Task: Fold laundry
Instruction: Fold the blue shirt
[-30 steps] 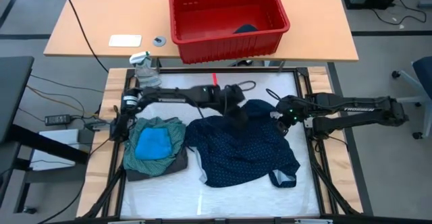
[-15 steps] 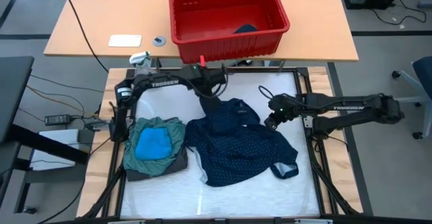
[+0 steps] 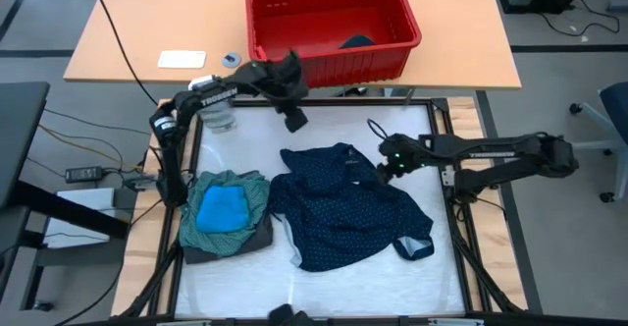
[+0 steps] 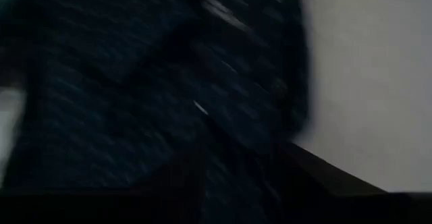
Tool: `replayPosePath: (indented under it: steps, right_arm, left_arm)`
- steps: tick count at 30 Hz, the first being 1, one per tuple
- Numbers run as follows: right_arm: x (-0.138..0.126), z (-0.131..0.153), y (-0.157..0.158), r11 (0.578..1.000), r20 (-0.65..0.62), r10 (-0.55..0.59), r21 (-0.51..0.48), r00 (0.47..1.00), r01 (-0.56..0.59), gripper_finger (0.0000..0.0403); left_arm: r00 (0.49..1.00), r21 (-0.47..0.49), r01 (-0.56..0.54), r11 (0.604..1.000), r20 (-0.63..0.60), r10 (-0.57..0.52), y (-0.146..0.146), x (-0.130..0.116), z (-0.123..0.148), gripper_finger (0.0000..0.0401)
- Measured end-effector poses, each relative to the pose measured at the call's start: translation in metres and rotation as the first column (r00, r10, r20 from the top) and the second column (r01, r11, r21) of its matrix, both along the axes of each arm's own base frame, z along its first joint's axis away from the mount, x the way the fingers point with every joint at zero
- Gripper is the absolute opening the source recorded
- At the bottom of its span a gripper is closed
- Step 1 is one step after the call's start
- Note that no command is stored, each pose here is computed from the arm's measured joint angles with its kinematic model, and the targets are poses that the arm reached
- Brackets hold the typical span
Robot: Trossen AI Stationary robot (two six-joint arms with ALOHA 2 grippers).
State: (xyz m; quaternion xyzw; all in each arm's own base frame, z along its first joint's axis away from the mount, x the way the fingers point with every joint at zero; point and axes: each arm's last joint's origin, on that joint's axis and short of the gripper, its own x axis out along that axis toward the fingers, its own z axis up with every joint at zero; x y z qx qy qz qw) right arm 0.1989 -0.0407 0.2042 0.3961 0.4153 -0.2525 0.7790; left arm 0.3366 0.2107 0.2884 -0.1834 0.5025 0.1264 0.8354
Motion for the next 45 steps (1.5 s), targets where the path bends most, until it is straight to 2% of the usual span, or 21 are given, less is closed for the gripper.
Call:
replayPosePath:
  steps: [2, 3, 6, 8, 10, 12, 14, 16, 18, 20, 23, 25, 27, 29, 33, 36, 40, 45]
  right_arm:
    - [0.015, -0.005, -0.006, 0.999, 0.069, 0.033, 0.015, 0.997, -0.034, 0.0164]
    - [0.023, -0.009, -0.008, 0.997, 0.099, 0.064, 0.036, 0.993, -0.068, 0.0163]
    - [0.040, -0.024, -0.009, 0.975, 0.153, 0.139, 0.154, 0.978, -0.162, 0.0156]
    - [0.047, -0.030, -0.005, 0.941, 0.196, 0.193, 0.241, 0.962, -0.238, 0.0150]
    - [0.049, -0.036, 0.001, 0.907, 0.187, 0.213, 0.326, 0.959, -0.265, 0.0143]
    - [0.047, -0.040, 0.006, 0.896, 0.138, 0.218, 0.363, 0.966, -0.254, 0.0134]
    - [0.044, -0.043, 0.005, 0.924, 0.070, 0.194, 0.321, 0.979, -0.206, 0.0127]
    - [0.042, -0.045, -0.008, 0.971, 0.028, 0.124, 0.204, 0.992, -0.127, 0.0123]
    - [0.038, -0.044, -0.031, 0.997, -0.002, 0.005, 0.074, 1.000, -0.005, 0.0122]
    - [0.032, -0.040, -0.057, 0.987, -0.013, -0.153, -0.057, 0.988, 0.152, 0.0121]
    - [0.020, -0.027, -0.096, 0.923, 0.061, -0.343, -0.162, 0.937, 0.349, 0.0122]
    - [0.014, -0.012, -0.116, 0.883, 0.165, -0.407, -0.180, 0.899, 0.433, 0.0123]
    - [0.008, 0.002, -0.128, 0.869, 0.247, -0.422, -0.164, 0.872, 0.467, 0.0122]
    - [0.003, 0.012, -0.133, 0.876, 0.287, -0.408, -0.143, 0.867, 0.460, 0.0122]
    - [-0.002, 0.015, -0.130, 0.930, 0.289, -0.337, -0.047, 0.896, 0.365, 0.0121]
    - [-0.003, 0.007, -0.116, 0.959, 0.183, -0.281, 0.026, 0.942, 0.281, 0.0121]
    - [-0.003, -0.008, -0.091, 0.984, -0.004, -0.173, 0.048, 0.985, 0.172, 0.0121]
    - [0.001, -0.034, -0.056, 0.994, -0.122, -0.070, 0.070, 0.990, 0.079, 0.0121]
  left_arm:
    - [0.991, -0.045, 0.074, 0.996, 0.114, -0.068, -0.001, 0.009, -0.010, 0.0183]
    - [0.986, -0.038, 0.112, 0.993, 0.132, -0.106, -0.003, 0.013, -0.015, 0.0182]
    - [0.965, 0.028, 0.210, 0.977, 0.153, -0.212, -0.011, 0.020, -0.026, 0.0176]
    - [0.961, 0.035, 0.239, 0.970, 0.137, -0.241, -0.014, 0.019, -0.028, 0.0172]
    - [0.962, 0.018, 0.245, 0.969, 0.116, -0.246, -0.017, 0.018, -0.029, 0.0169]
    - [0.957, 0.017, 0.270, 0.963, 0.104, -0.270, -0.021, 0.019, -0.030, 0.0166]
    - [0.943, 0.027, 0.318, 0.948, 0.098, -0.319, -0.027, 0.021, -0.030, 0.0162]
    - [0.924, 0.048, 0.367, 0.929, 0.098, -0.370, -0.033, 0.025, -0.033, 0.0159]
    - [0.907, 0.075, 0.398, 0.914, 0.115, -0.405, -0.039, 0.033, -0.043, 0.0157]
    - [0.904, 0.070, 0.406, 0.911, 0.119, -0.412, -0.046, 0.039, -0.062, 0.0156]
    - [0.897, 0.036, 0.429, 0.903, 0.100, -0.430, -0.061, 0.043, -0.087, 0.0156]
    - [0.889, 0.000, 0.453, 0.892, 0.073, -0.452, -0.073, 0.040, -0.100, 0.0156]
    - [0.885, -0.043, 0.466, 0.884, 0.039, -0.464, -0.084, 0.036, -0.111, 0.0156]
    - [0.904, -0.127, 0.422, 0.898, -0.014, -0.427, -0.093, 0.030, -0.118, 0.0156]
    - [0.925, -0.231, 0.337, 0.913, -0.101, -0.367, -0.104, 0.020, -0.129, 0.0155]
    - [0.946, -0.239, 0.284, 0.929, -0.090, -0.312, -0.104, 0.020, -0.117, 0.0155]
    - [0.970, -0.188, 0.241, 0.952, 0.003, -0.245, -0.095, 0.021, -0.075, 0.0156]
    - [0.988, 0.003, 0.115, 0.993, 0.106, -0.114, -0.064, 0.005, -0.027, 0.0155]
